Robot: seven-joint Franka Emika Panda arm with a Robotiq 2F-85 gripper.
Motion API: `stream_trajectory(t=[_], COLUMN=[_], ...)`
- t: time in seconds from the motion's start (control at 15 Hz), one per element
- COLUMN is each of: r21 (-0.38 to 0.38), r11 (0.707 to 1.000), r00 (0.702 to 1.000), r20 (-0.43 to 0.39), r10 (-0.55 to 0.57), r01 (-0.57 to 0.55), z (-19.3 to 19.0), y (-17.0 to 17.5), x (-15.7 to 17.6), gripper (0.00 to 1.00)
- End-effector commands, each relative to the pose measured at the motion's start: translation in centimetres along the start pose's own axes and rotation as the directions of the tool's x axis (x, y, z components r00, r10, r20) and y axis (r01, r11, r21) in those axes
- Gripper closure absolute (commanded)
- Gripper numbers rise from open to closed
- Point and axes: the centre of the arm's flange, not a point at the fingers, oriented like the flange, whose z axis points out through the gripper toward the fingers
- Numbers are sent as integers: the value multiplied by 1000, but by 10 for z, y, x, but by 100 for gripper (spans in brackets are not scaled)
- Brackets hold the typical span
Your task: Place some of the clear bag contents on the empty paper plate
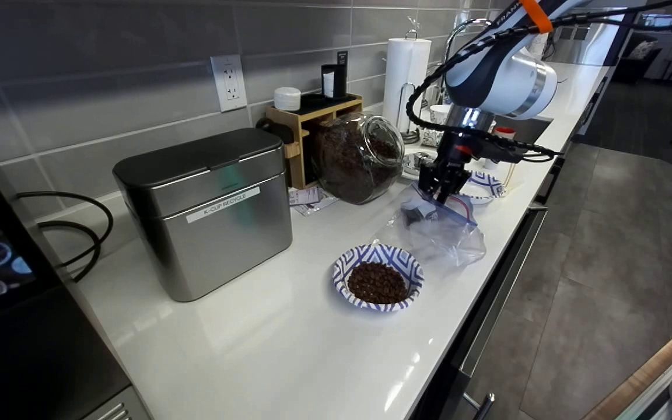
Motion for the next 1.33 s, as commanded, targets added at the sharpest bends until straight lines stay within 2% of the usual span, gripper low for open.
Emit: stream_trajectory(t=[0.0,0.53,1.07,1.27], r21=[-49,-106,-114,-119], r11=[999,994,993,993], r00=[1000,1000,999,1000], r20=[7,-18,-23,-19], r10=[4,15,24,23], r01=[-4,-17,-27,-25], z=[10,18,24,26], y=[-8,-14,-22,-24], x=[5,3,1,0], gripper=[52,46,52,51])
